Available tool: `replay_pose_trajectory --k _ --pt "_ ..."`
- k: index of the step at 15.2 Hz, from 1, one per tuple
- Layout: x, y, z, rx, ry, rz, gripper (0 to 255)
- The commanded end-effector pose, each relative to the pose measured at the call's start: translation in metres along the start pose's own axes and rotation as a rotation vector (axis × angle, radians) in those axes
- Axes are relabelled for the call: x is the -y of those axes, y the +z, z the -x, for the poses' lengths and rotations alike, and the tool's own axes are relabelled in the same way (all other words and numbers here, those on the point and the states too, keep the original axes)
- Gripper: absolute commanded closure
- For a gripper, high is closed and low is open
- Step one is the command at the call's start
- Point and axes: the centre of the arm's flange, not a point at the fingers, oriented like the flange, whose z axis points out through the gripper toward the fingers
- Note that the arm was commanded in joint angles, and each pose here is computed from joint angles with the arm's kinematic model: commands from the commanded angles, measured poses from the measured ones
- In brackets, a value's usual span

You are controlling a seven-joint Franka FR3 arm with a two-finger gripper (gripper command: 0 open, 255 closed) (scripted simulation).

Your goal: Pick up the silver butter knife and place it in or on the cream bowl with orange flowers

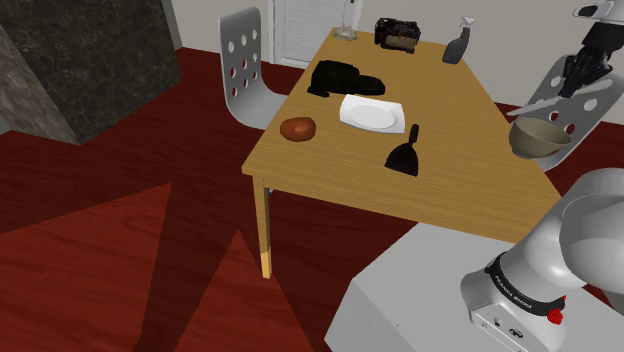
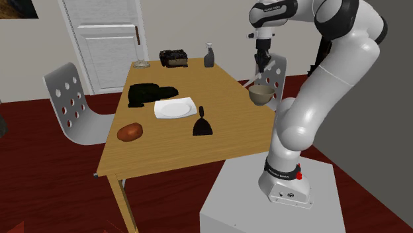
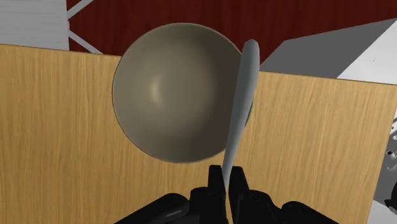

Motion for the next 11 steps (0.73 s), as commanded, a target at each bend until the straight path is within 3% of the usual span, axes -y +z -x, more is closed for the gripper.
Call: replay_pose_trajectory --k 1,3,11 --pt "-0.012 -0.003 0.022 0.002 -0.001 0.001 255" --pt "-0.027 -0.006 0.053 0.002 -0.001 0.001 255" --pt "-0.031 0.036 0.052 0.002 -0.001 0.001 255"
